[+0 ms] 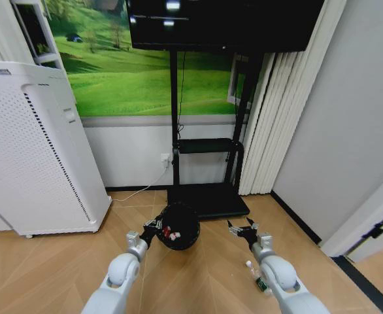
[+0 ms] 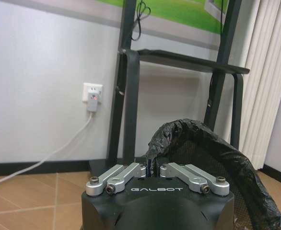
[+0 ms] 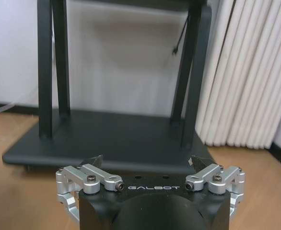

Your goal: Pick up the trash bin and place the garbage on the floor into it.

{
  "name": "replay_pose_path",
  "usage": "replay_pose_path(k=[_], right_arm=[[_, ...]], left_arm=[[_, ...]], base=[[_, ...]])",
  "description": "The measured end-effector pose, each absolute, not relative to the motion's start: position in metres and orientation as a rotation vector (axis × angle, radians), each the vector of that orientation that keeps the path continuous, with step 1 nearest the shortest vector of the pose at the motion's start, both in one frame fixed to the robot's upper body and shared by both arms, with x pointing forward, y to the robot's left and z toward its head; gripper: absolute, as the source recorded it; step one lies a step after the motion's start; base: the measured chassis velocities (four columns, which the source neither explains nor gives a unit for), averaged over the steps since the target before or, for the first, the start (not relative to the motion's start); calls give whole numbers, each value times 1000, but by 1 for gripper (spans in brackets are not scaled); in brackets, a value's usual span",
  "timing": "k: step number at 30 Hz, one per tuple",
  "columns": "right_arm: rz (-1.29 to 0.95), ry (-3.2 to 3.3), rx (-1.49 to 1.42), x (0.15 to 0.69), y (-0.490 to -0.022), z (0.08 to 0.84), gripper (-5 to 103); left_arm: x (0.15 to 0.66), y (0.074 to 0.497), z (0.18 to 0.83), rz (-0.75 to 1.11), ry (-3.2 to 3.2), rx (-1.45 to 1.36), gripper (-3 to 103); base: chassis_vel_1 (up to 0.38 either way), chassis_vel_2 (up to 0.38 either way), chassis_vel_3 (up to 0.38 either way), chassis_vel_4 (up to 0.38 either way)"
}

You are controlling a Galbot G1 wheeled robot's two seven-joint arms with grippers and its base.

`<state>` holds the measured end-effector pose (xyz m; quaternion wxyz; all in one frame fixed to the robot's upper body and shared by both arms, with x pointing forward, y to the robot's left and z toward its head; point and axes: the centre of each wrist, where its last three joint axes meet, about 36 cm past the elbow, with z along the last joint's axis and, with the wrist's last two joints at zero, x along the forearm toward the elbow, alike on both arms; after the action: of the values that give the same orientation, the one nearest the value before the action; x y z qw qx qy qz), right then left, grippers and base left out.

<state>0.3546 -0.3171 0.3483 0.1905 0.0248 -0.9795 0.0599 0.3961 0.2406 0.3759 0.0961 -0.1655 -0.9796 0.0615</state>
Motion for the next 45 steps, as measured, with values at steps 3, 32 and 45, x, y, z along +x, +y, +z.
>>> replay_pose_path(k=[3,32,45], right_arm=[[163,-2714,71,344,-318,337,100],[101,-2686,161,339,-312,304,100],[-82,-2337,280,302,-321,216,100]], left_arm=[[397,248,380,171,-2910,-485,7],[396,231,380,217,-2910,-514,7],[397,228,382,226,-2917,-511,7]], base=[[0,0,0,0],[-147,-137,141,145],[-15,-21,21,9]])
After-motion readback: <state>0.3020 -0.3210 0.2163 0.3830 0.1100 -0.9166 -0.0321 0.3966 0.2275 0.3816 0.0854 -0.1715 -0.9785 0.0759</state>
